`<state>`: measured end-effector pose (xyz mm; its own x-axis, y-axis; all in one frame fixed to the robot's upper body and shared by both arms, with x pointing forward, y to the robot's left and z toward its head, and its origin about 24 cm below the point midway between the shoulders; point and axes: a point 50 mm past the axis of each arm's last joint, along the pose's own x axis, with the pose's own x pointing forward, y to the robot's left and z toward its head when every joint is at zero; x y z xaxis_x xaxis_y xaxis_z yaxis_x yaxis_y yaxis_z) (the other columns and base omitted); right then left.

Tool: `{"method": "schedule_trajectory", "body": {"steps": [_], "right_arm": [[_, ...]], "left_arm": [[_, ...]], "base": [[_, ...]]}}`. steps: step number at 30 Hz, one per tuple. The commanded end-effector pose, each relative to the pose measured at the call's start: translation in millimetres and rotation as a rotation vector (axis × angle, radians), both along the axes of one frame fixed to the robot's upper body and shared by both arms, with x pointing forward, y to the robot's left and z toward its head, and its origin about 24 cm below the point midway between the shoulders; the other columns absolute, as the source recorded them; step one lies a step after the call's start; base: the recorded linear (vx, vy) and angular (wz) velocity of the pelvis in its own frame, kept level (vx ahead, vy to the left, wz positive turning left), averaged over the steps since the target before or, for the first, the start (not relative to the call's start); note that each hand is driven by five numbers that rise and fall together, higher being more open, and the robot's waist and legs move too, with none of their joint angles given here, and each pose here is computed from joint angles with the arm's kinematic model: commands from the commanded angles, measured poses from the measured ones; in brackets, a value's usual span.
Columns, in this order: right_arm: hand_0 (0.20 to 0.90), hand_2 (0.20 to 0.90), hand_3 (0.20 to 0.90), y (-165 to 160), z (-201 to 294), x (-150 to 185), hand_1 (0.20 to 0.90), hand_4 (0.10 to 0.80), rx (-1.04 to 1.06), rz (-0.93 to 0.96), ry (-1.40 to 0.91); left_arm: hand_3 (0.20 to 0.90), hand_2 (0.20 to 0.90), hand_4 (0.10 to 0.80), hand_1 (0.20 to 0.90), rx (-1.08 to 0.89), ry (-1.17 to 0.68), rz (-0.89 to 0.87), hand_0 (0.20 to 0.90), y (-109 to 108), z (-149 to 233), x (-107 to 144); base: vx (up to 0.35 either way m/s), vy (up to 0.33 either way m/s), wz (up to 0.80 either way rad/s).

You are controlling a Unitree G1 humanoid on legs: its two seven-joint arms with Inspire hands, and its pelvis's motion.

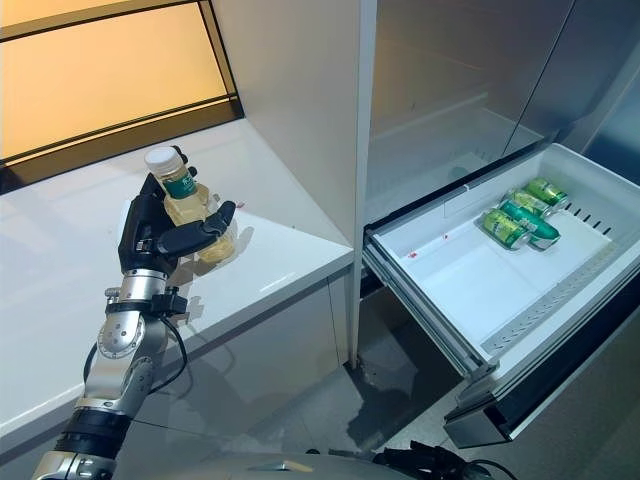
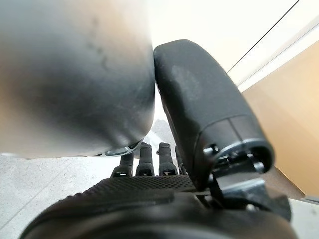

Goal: Put drinks into fridge and close the fridge

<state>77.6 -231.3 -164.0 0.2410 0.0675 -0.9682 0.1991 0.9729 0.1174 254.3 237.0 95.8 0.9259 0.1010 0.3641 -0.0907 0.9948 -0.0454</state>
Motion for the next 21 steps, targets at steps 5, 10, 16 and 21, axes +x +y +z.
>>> {"method": "schedule_trajectory", "body": {"steps": [5, 10, 16, 21], "right_arm": [[0.900, 0.900, 0.900, 15.5, -3.7, -4.3, 0.900, 0.800, 0.060, 0.035, 0.017], [0.900, 0.900, 0.900, 15.4, -3.7, -5.1, 0.900, 0.800, 0.062, 0.036, 0.017], [0.900, 0.900, 0.900, 16.0, -3.7, -4.0, 0.900, 0.800, 0.063, 0.034, 0.015], [0.900, 0.900, 0.900, 17.7, -3.5, -3.5, 0.900, 0.800, 0.087, 0.025, -0.002]], "left_arm": [[0.900, 0.900, 0.800, 0.900, 0.018, -0.289, -0.007, 0.900, 1.0, 55.4, -2.0], [0.373, 0.448, 0.273, 0.448, 0.013, -0.299, -0.009, 0.448, 0.8, 55.7, -3.1], [0.200, 0.300, 0.100, 0.300, 0.007, -0.313, -0.011, 0.300, 0.0, 57.1, -3.1], [0.200, 0.300, 0.100, 0.300, -0.041, -0.361, 0.019, 0.300, 2.8, 60.6, -5.6]], "base": [[0.000, 0.000, 0.00], [0.000, 0.000, 0.00], [0.000, 0.000, 0.00], [0.000, 0.000, 0.00]]}}
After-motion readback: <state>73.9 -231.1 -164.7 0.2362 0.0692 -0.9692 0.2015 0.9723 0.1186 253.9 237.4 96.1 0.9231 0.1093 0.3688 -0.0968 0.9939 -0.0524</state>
